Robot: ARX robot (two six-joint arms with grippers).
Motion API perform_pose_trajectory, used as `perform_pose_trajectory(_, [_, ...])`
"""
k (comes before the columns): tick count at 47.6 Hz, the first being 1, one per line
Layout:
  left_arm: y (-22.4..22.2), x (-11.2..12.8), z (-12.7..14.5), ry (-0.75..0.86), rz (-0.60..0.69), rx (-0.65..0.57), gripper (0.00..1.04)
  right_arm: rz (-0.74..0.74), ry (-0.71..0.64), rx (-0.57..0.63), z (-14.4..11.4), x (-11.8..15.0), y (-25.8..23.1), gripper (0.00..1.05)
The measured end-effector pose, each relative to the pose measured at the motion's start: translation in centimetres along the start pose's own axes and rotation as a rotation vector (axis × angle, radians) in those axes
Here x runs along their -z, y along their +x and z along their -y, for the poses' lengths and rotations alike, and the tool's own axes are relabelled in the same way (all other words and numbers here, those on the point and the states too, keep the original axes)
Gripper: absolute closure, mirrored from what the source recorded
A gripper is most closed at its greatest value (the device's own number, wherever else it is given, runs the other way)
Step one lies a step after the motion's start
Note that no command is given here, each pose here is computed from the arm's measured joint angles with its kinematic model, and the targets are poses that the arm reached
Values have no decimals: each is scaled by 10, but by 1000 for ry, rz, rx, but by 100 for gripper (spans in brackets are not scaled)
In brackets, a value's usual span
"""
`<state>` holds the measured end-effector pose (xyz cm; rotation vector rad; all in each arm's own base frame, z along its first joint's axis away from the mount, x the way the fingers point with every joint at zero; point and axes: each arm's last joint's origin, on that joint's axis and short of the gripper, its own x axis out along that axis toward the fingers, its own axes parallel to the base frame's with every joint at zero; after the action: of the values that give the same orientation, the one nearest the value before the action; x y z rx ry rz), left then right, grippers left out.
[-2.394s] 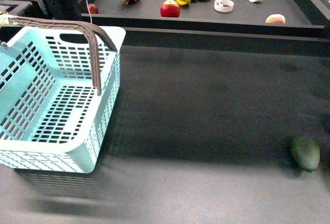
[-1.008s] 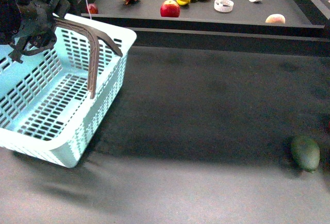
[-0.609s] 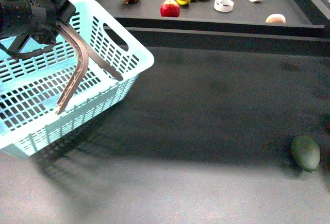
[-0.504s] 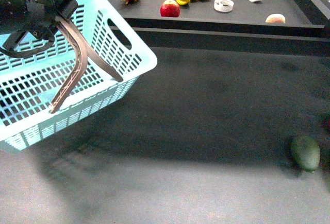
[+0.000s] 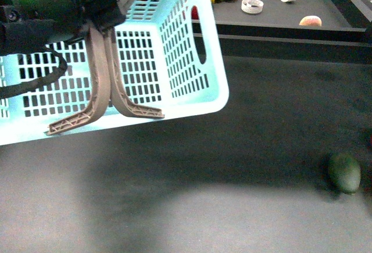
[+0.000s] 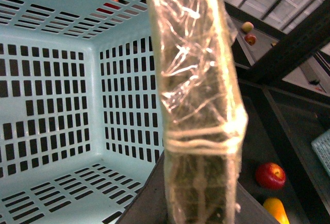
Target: Pick mango with right arm and hold basket with left
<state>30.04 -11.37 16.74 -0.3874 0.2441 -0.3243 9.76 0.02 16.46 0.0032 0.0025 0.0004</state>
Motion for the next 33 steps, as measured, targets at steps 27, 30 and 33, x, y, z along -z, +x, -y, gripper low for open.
perform_pose_trajectory(27, [-10, 21, 35, 138, -48, 165, 96, 0, 0, 0, 0, 0, 0, 8])
perform_pose_trajectory(30, [-11, 22, 34, 138, -50, 164, 96, 0, 0, 0, 0, 0, 0, 8])
perform_pose_trajectory(33, [-11, 22, 34, 141, -51, 158, 96, 0, 0, 0, 0, 0, 0, 8])
